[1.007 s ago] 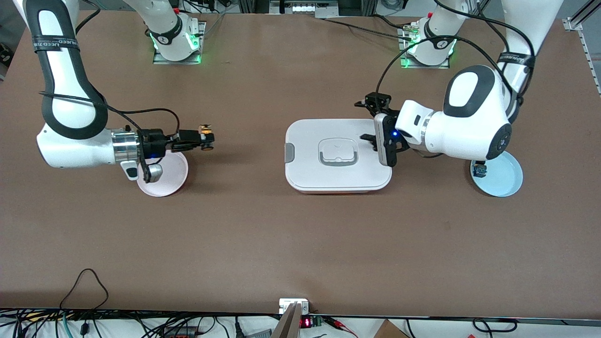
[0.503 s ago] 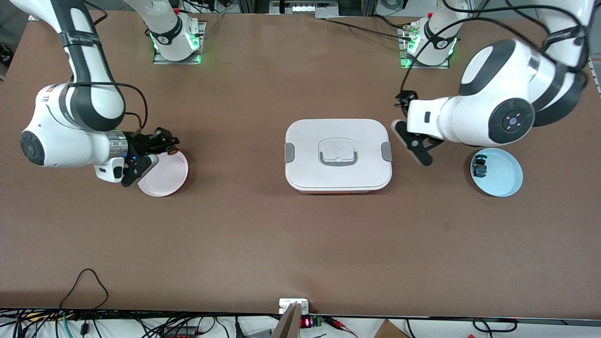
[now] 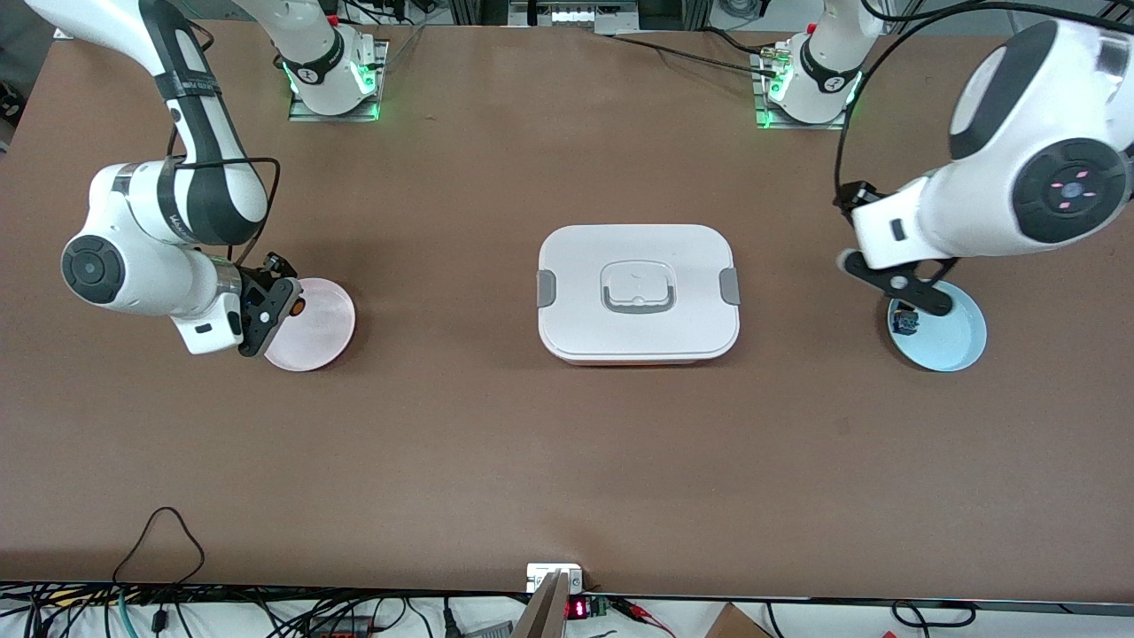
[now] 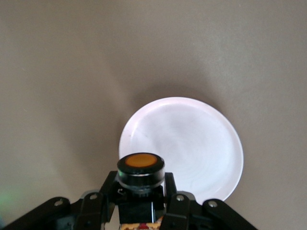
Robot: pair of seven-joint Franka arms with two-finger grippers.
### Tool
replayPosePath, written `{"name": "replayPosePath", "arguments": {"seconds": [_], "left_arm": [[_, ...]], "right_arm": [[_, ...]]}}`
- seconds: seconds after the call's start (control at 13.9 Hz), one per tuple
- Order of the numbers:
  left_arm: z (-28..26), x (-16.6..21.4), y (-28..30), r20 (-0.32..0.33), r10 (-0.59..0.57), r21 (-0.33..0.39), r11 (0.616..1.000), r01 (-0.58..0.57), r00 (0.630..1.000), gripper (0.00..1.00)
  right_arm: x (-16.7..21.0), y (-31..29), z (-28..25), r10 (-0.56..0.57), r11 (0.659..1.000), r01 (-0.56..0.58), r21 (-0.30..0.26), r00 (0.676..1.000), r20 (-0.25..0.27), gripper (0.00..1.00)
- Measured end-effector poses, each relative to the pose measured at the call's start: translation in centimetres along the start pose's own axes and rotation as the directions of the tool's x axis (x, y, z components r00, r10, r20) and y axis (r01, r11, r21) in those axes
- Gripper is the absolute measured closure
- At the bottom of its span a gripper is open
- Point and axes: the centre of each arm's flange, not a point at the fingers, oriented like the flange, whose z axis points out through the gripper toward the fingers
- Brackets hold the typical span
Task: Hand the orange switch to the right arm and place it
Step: 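Lower the switch onto the white plate while the left gripper returns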
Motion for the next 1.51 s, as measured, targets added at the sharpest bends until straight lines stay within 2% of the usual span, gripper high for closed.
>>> {"name": "replayPosePath", "arguments": {"seconds": [0.14,0.29,0.43,0.5,0.86,1.08,1.22,1.44,1.51], "left_arm": [[-2.0,-1.9,-2.9,-0.112,-0.141,-0.019,0.99,0.139,0.984,0.0],[-3.8,-4.6,-3.7,-0.232,-0.272,-0.04,0.962,0.27,0.934,0.0],[-4.7,-7.0,-3.3,-0.339,-0.327,-0.055,0.943,0.329,0.882,0.0],[-4.5,-7.9,-3.3,-0.364,-0.335,-0.058,0.94,0.338,0.869,0.0],[-3.1,-8.3,-3.5,-0.37,-0.342,-0.059,0.937,0.345,0.864,0.0],[-2.6,-8.2,-4.3,-0.355,-0.354,-0.063,0.932,0.356,0.865,0.0],[-2.5,-8.2,-4.3,-0.353,-0.355,-0.063,0.932,0.357,0.866,0.0],[-2.5,-8.2,-4.3,-0.35,-0.357,-0.064,0.931,0.359,0.866,0.0],[-2.5,-8.2,-4.3,-0.35,-0.359,-0.064,0.931,0.36,0.865,0.0]], "right_arm": [[-1.2,0.4,2.3,-0.091,0.995,0.09,-0.036,0.996,-0.013,0.57],[-2.3,0.8,4.4,-0.156,0.986,0.155,-0.058,0.988,-0.018,0.57],[-2.8,0.9,5.8,-0.202,0.978,0.201,-0.062,0.979,-0.013,0.57],[-2.9,0.8,6.3,-0.223,0.973,0.222,-0.064,0.975,-0.009,0.57],[-3.0,1.2,9.6,-0.296,0.948,0.293,-0.125,0.955,-0.006,0.57],[-2.4,1.5,10.8,-0.379,0.912,0.374,-0.17,0.925,0.003,0.57],[-2.4,1.6,11.5,-0.413,0.896,0.409,-0.172,0.91,0.009,0.57],[-2.3,1.0,12.5,-0.43,0.89,0.427,-0.161,0.903,0.013,0.57],[-2.3,0.9,12.7,-0.432,0.89,0.429,-0.158,0.902,0.013,0.52]]}}
